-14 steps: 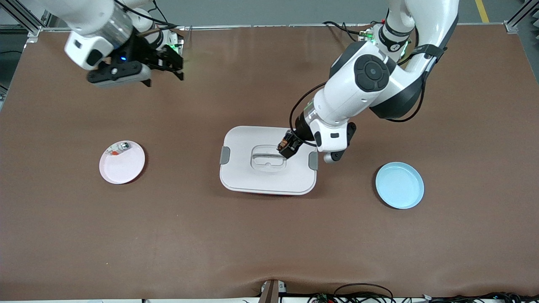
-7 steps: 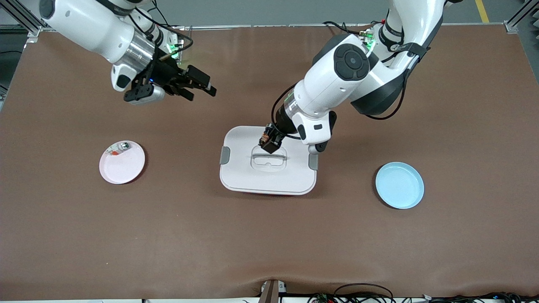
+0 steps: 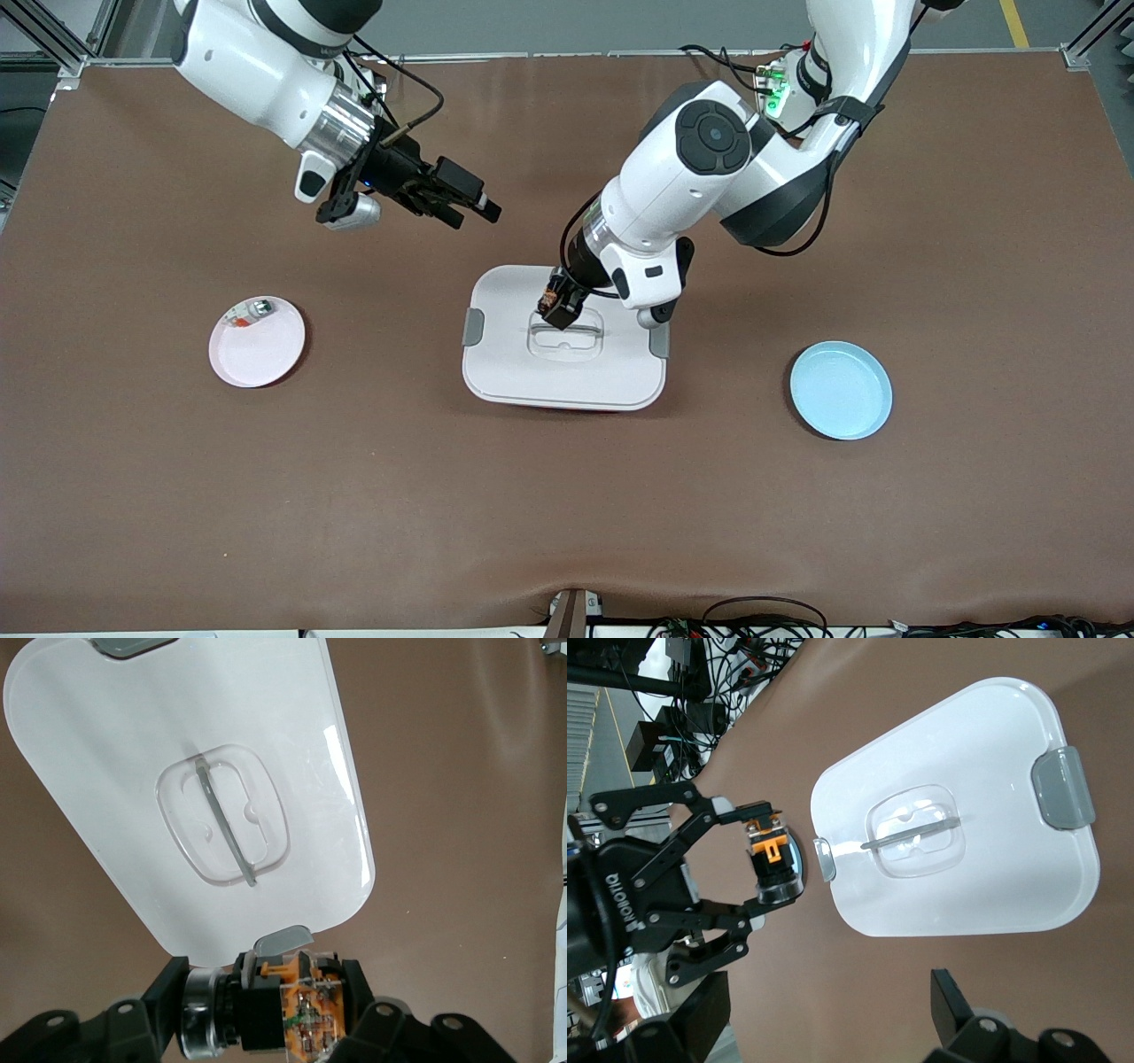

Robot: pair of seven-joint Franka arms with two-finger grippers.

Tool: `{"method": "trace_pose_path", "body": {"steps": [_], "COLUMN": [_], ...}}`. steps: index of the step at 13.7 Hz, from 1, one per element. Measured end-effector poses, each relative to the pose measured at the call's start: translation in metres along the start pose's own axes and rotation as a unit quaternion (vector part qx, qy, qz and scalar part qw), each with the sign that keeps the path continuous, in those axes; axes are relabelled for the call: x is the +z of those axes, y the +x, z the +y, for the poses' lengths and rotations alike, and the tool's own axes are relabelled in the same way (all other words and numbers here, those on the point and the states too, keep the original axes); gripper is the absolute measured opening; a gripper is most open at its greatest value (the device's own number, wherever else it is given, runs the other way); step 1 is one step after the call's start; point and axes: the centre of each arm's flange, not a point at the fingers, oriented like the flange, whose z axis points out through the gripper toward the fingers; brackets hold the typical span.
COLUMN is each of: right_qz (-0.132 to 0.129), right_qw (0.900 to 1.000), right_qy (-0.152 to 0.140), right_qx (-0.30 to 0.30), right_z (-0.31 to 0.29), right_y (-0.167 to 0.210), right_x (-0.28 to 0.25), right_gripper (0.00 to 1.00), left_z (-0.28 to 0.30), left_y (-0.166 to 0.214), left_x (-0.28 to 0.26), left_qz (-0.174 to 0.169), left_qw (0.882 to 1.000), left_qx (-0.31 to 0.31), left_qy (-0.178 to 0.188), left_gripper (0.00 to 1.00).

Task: Transfer orange switch to right arm and place
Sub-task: 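Reach the right gripper to the switch held by the left gripper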

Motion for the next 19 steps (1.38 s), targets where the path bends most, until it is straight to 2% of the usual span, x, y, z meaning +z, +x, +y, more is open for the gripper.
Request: {"method": "trace_pose_path", "body": {"steps": [2, 4, 8, 10, 13, 16, 19], "right_qz": [0.011, 0.011, 0.010, 0.011, 0.026, 0.029, 0.032], "right_qw": [1.000, 1.000, 0.999, 0.999, 0.997, 0.996, 0.994], "right_qy": [0.005, 0.015, 0.022, 0.036, 0.059, 0.061, 0.056], "right_qx": [0.005, 0.014, -0.020, -0.026, -0.037, -0.054, -0.091], "right_z": [0.000, -0.006, -0.016, -0.019, -0.025, -0.033, -0.027], "right_y": [0.004, 0.012, 0.026, 0.030, 0.027, 0.014, 0.019], "right_x": [0.018, 0.033, 0.050, 0.054, 0.071, 0.091, 0.098], "right_gripper": [1.00, 1.00, 1.00, 1.00, 1.00, 1.00, 1.00], "left_z": [0.001, 0.002, 0.002, 0.002, 0.003, 0.003, 0.003], "left_y": [0.000, 0.002, 0.002, 0.002, 0.003, 0.003, 0.004], "left_x": [-0.002, -0.003, -0.003, -0.003, -0.003, -0.004, -0.004], "left_qz": [0.000, 0.001, 0.001, 0.001, 0.001, 0.002, 0.002], "left_qw": [1.000, 1.000, 1.000, 1.000, 1.000, 1.000, 1.000], "left_qx": [0.000, -0.001, -0.001, -0.001, -0.002, -0.002, -0.003], "left_qy": [-0.002, -0.004, -0.004, -0.004, -0.004, -0.005, -0.005], "left_gripper": [0.74, 0.74, 0.74, 0.74, 0.74, 0.74, 0.74]}}
